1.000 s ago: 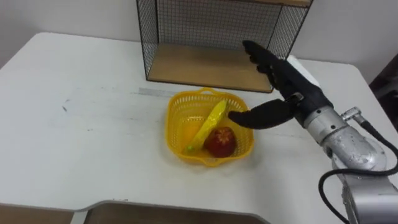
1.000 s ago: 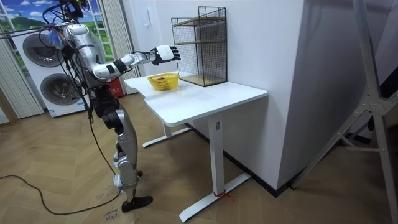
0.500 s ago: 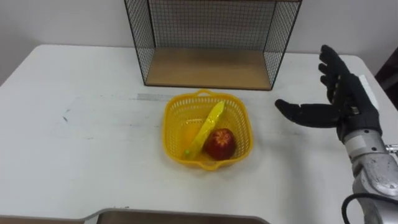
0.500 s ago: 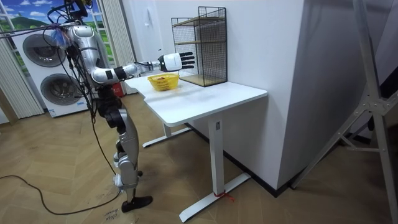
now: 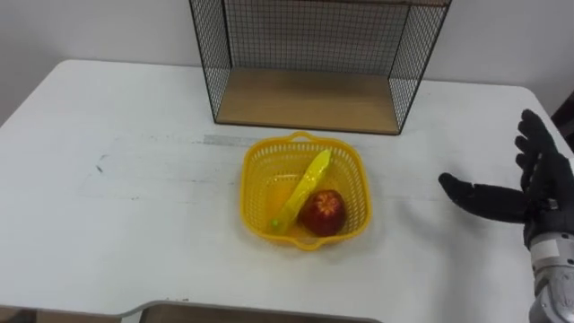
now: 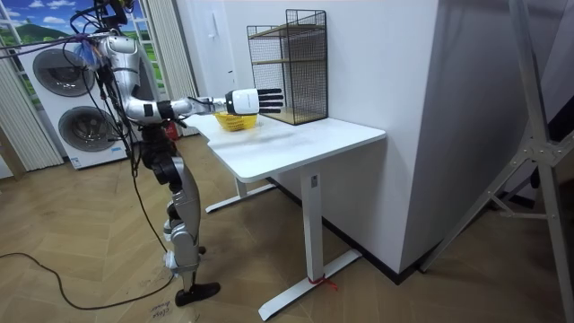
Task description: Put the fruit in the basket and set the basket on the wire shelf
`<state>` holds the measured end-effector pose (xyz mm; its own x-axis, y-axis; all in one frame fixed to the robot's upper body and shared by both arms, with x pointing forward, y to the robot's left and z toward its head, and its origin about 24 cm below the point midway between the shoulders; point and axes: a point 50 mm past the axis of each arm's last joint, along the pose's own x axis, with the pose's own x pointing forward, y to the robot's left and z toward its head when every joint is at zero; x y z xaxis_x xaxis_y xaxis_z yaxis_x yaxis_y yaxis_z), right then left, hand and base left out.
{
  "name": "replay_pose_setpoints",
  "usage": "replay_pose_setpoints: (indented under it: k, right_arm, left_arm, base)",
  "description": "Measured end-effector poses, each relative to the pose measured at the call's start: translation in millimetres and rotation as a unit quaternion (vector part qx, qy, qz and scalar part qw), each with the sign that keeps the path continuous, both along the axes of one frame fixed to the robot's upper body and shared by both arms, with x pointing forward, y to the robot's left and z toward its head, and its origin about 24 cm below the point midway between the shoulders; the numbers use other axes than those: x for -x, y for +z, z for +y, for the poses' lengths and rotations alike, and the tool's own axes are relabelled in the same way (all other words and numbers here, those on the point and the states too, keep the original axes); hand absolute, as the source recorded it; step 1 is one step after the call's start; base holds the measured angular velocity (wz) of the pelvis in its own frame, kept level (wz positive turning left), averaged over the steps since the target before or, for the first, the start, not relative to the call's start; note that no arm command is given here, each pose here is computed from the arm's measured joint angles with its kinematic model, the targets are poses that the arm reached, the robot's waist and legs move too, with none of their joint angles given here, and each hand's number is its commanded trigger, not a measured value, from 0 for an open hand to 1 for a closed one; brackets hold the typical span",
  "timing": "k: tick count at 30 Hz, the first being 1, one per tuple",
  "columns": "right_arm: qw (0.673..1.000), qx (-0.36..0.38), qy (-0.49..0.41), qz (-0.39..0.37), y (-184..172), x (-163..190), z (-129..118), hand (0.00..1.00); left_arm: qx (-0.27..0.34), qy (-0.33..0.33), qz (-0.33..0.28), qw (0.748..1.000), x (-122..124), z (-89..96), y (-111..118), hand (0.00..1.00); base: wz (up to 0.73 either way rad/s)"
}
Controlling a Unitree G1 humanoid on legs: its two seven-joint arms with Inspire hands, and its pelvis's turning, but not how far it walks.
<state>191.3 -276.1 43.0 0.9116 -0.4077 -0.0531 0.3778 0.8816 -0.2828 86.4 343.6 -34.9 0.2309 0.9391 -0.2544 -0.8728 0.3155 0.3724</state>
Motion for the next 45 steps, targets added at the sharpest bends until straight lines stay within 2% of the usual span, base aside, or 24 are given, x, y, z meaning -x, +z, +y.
replay_pose_setpoints:
  k: [2,4,5,7,10,15,20,24,29,35,40,45]
  right_arm:
    - [1.0,0.0,-0.019,0.005,-4.5,3.7,-4.0,0.0]
    - [0.999,0.001,-0.031,0.006,-6.2,4.9,-5.9,0.0]
    - [0.999,0.0,-0.031,0.006,-6.3,4.8,-5.7,0.0]
    - [0.999,0.002,-0.041,0.003,-5.7,5.3,-6.7,0.0]
    - [0.998,0.007,-0.057,-0.005,-4.1,7.9,-10.1,0.0]
    - [0.997,0.006,-0.073,0.001,-6.7,20.5,-17.5,0.0]
    - [0.998,-0.006,-0.068,-0.008,-3.3,23.1,-15.4,0.0]
    - [0.998,-0.007,-0.059,-0.005,-3.8,22.2,-13.8,0.0]
    - [0.999,-0.014,-0.03,-0.004,-3.5,17.7,-10.6,0.0]
    - [0.999,-0.046,0.006,0.005,-10.2,14.9,0.6,0.0]
    - [0.993,-0.097,0.057,0.025,-25.6,7.9,24.3,0.0]
    - [0.986,-0.136,0.094,0.025,-32.3,-1.9,38.8,0.0]
  left_arm:
    - [-0.039,0.025,-0.029,0.998,-5.3,2.7,17.9,0.0]
    - [-0.11,0.066,-0.103,0.986,-13.2,9.1,52.9,0.0]
    - [-0.129,0.077,-0.119,0.981,-14.2,11.0,61.6,0.0]
    - [-0.193,0.12,-0.174,0.958,-13.7,17.0,91.8,0.0]
    - [-0.269,0.179,-0.192,0.927,3.0,25.9,116.0,0.0]
    - [-0.325,0.252,-0.196,0.89,22.9,31.0,130.8,0.0]
    - [-0.356,0.266,-0.227,0.867,31.3,27.4,151.0,0.0]
    - [-0.332,0.23,-0.259,0.877,20.1,21.2,154.8,0.0]
    - [-0.297,0.115,-0.276,0.907,-9.2,3.9,152.0,0.0]
    - [-0.164,-0.01,-0.323,0.932,-39.7,-14.8,136.3,0.0]
    - [-0.031,-0.143,-0.363,0.92,-74.0,-48.0,121.8,0.0]
    - [0.027,-0.259,-0.357,0.897,-95.2,-73.0,111.7,0.0]
  base:
    - [0.02]
    - [0.0]
    - [-0.03]
    - [-0.07]
    - [-0.04]
    - [0.0]
    - [0.05]
    - [0.09]
    - [0.04]
    - [-0.05]
    - [-0.01]
    - [0.0]
